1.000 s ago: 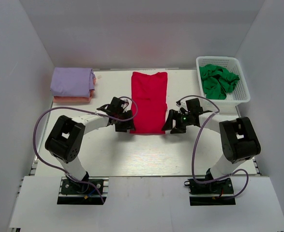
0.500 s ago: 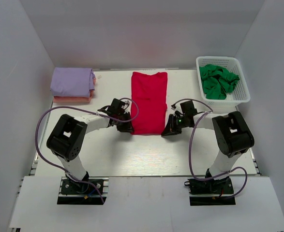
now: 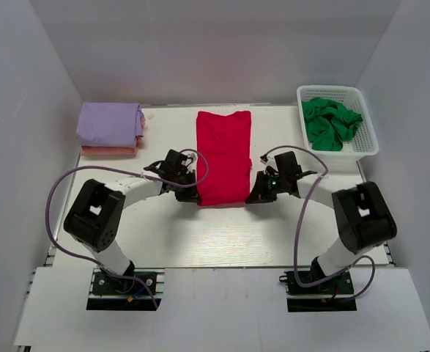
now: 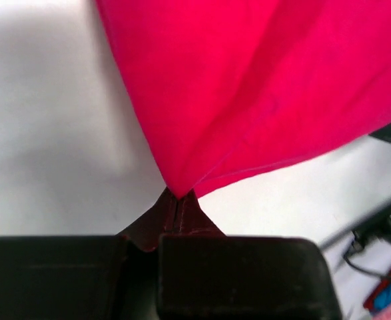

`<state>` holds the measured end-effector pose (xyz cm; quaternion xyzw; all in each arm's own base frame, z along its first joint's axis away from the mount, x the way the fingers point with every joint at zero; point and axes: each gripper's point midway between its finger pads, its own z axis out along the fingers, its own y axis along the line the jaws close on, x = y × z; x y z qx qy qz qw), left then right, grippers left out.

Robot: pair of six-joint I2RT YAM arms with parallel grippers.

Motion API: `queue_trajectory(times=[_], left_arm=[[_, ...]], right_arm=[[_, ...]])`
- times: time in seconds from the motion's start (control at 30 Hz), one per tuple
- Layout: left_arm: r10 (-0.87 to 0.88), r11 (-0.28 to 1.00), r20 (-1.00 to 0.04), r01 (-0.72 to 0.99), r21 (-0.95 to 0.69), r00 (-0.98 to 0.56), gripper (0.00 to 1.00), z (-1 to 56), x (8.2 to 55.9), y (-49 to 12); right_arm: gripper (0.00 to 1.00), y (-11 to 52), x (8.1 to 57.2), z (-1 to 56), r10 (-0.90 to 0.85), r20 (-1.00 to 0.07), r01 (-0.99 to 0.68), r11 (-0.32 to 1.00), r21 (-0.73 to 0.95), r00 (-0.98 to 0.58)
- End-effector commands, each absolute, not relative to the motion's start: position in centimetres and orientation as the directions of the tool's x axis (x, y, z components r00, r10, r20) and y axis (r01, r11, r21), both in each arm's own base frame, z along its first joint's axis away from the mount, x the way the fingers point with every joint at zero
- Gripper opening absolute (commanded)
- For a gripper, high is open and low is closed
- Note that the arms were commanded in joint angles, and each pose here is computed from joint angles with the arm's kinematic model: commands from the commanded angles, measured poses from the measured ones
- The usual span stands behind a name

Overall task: Fold and stack the t-shirts
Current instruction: Grab one side of the 2/3 rectangular tshirt with both arms, then fold the long partially folded tshirt into a neat square

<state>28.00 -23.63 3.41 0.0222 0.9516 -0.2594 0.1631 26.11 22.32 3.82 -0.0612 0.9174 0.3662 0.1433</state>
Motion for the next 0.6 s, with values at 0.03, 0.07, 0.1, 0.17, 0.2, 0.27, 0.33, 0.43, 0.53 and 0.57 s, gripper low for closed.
queue_trajectory(times=[0.03,0.07,0.1,0.17,0.2,0.27,0.33,0.43,0.53,0.57], left_arm=[[0.021,0.808,-0.297,0.191,-0.557,-0.955,0.0,7.4,24.5,-24.1],[0.032,0.792,-0.282,0.196,-0.579,-0.959,0.0,7.8,23.7,-24.2],[0.04,0.779,-0.271,0.2,-0.595,-0.962,0.0,8.2,23.0,-24.2],[0.052,0.759,-0.253,0.203,-0.619,-0.966,0.0,9.3,21.6,-24.1],[0.056,0.753,-0.249,0.204,-0.626,-0.967,0.0,10.1,21.3,-24.1],[0.062,0.75,-0.229,0.197,-0.631,-0.971,0.0,11.9,20.7,-24.0],[0.063,0.736,-0.248,0.213,-0.643,-0.967,0.0,14.2,20.4,-24.0],[0.02,0.744,-0.344,0.243,-0.622,-0.939,0.0,17.3,22.1,-23.9],[-0.029,0.752,-0.381,0.231,-0.617,-0.924,0.0,19.4,24.1,-23.8],[-0.041,0.751,-0.413,0.245,-0.613,-0.91,0.0,20.6,25.1,-24.1]], right_arm=[[0.0,21.9,23.9,7.0,-0.079,-0.386,-0.323,0.713,0.622,-0.919],[0.0,21.8,23.5,7.2,-0.082,-0.384,-0.323,0.713,0.622,-0.92],[0.0,21.7,22.5,7.1,-0.097,-0.366,-0.322,0.712,0.624,-0.925],[0.0,21.6,21.5,8.5,-0.096,-0.388,-0.338,0.702,0.627,-0.917],[0.0,21.7,20.7,9.8,-0.091,-0.392,-0.344,0.683,0.644,-0.916],[0.0,21.9,20.0,11.0,-0.089,-0.395,-0.348,0.672,0.654,-0.914],[0.0,22.3,20.2,14.4,-0.057,-0.466,-0.391,0.639,0.662,-0.883],[0.0,22.3,21.4,16.9,-0.027,-0.515,-0.408,0.647,0.644,-0.857],[0.0,22.8,23.5,19.2,-0.001,-0.562,-0.428,0.648,0.63,-0.827],[0.0,23.1,24.3,19.7,0.002,-0.568,-0.43,0.65,0.627,-0.823]])
